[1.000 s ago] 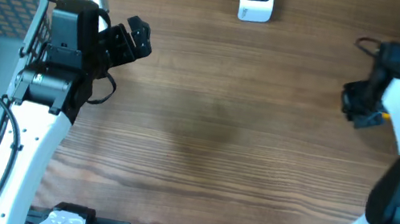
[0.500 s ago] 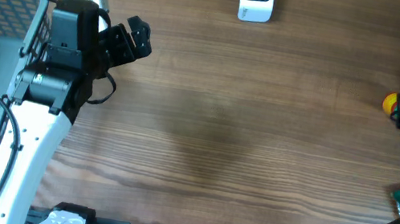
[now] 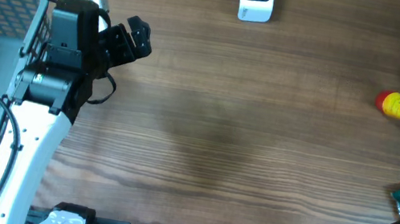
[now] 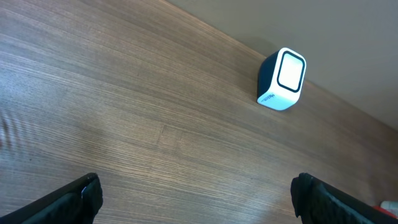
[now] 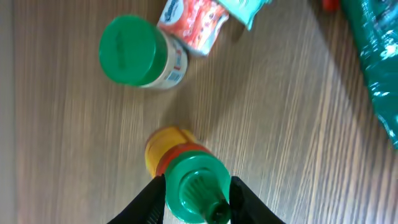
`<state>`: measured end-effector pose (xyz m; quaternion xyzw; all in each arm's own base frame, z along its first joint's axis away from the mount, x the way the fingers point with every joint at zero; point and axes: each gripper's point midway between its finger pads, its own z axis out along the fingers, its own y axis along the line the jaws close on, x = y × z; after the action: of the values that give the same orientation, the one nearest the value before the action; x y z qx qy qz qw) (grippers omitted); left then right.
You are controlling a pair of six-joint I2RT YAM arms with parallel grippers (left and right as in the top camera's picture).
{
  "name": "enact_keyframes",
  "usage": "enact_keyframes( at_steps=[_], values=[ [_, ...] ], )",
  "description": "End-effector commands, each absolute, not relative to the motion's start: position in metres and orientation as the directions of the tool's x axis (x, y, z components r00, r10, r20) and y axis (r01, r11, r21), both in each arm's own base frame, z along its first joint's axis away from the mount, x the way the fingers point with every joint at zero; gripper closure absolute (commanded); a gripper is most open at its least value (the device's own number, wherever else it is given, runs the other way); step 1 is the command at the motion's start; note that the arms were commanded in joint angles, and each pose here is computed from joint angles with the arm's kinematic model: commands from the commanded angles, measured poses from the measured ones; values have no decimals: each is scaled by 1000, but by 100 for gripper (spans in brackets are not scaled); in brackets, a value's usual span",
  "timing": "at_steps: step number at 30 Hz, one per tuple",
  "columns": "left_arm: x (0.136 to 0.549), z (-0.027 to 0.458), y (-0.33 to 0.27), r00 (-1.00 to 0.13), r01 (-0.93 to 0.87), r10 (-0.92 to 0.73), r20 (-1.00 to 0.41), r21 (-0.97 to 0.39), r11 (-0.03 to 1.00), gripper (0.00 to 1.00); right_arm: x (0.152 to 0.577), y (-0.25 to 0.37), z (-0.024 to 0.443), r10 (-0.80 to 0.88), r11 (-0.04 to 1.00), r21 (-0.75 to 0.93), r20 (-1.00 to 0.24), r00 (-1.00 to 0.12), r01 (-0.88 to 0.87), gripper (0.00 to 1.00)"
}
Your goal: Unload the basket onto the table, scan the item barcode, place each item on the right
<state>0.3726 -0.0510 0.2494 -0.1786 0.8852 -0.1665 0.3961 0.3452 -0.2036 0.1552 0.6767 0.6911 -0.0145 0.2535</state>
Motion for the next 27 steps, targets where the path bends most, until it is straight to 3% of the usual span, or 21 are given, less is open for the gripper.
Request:
enact_keyframes(
  at_steps=[1,3,10,13,18,22,25,26,27],
  values=[
    [374,251,-47,-617,-182,-436,-655,-420,889,0,354,-210,174,911,124,364,-410,39,923,69],
    [374,251,-47,-617,-182,-436,-655,-420,889,0,372,-200,179,919,223,418,-391,-47,881,71],
    [374,251,-47,-617,-182,-436,-655,-420,889,0,373,-210,187,897,230,408,-442,-30,883,69],
    [374,251,-47,-617,-182,-436,-655,-419,889,0,408,-188,204,883,406,525,-438,-172,748,69],
    [374,251,-47,-617,-182,-436,-655,-420,889,0,413,-182,206,880,432,543,-430,-203,720,68],
    [374,251,-47,-617,-182,-436,-655,-419,889,0,417,-159,223,871,483,606,-406,-276,632,59],
    [374,251,-47,-617,-182,-436,-655,-420,889,0,420,-129,249,833,552,672,-413,-370,494,47],
    [374,251,-47,-617,-182,-436,-655,-420,889,0,420,-106,268,785,607,693,-446,-429,390,30],
    [374,251,-47,-617,-182,-436,-655,-419,889,0,420,-88,284,733,658,692,-495,-466,299,23]
  ],
)
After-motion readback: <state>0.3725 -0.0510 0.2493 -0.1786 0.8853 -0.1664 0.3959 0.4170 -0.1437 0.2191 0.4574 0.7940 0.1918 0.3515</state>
